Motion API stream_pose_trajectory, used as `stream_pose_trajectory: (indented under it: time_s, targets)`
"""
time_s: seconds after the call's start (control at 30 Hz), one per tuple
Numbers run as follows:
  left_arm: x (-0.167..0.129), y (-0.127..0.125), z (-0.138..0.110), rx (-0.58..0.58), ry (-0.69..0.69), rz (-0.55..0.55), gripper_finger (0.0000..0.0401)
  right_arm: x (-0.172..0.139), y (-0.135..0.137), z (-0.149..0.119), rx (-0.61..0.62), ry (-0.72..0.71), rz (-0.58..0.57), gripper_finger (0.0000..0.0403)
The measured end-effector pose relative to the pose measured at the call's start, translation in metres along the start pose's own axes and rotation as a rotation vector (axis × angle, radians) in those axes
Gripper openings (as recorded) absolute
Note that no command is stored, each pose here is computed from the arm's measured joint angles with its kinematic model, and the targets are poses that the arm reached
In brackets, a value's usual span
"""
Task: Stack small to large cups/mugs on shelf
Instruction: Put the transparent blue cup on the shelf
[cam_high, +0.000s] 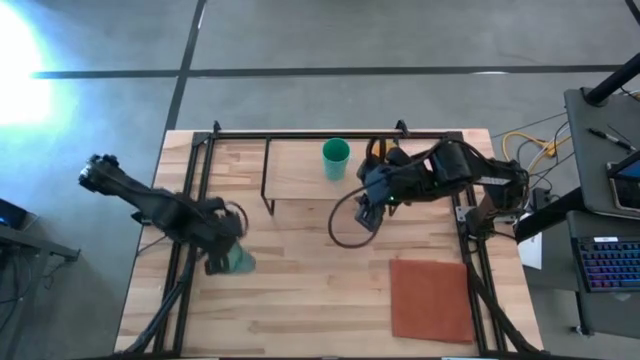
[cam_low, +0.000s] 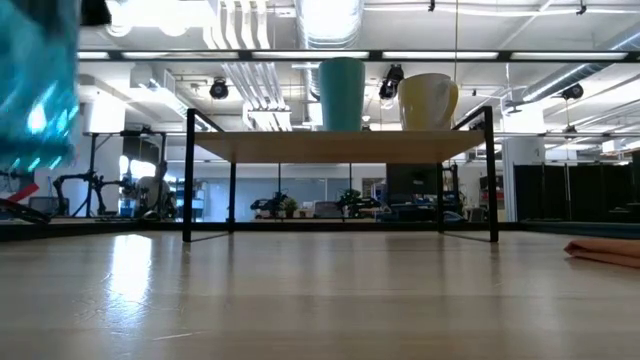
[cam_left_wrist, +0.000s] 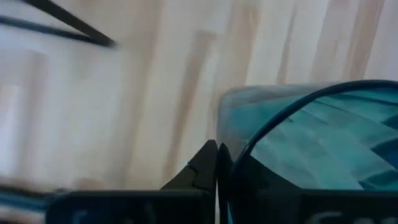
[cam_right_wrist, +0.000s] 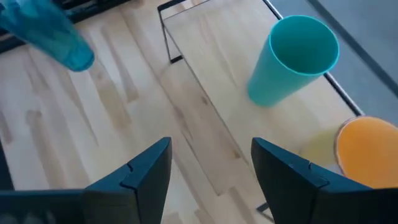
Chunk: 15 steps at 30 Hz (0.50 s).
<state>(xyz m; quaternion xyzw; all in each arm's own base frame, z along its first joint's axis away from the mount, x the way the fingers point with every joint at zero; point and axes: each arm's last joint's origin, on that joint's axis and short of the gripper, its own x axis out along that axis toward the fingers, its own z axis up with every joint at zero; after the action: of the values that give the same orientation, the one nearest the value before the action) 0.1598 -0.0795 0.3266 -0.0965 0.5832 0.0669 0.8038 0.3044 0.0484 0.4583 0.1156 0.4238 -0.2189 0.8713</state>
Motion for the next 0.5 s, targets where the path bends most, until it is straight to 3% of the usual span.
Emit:
stream_pose_trajectory:
  time_s: [0.27,0.4,0.5]
  targets:
    - [-0.105,0.031,0.031,-0.141,-0.347,0.094,0.0001,0.007,0.016,-0.014,0.116,0.050,0.004,0.0215]
    - [-0.132,0.047,0.059,-0.154,-0.451,0.187,0.0001,0.026,0.030,-0.024,0.124,0.073,-0.012,0.0214]
    - [-0.138,0.061,0.083,-0.138,-0.450,0.247,0.0000,0.047,0.045,-0.025,0.138,0.025,0.029,0.0212]
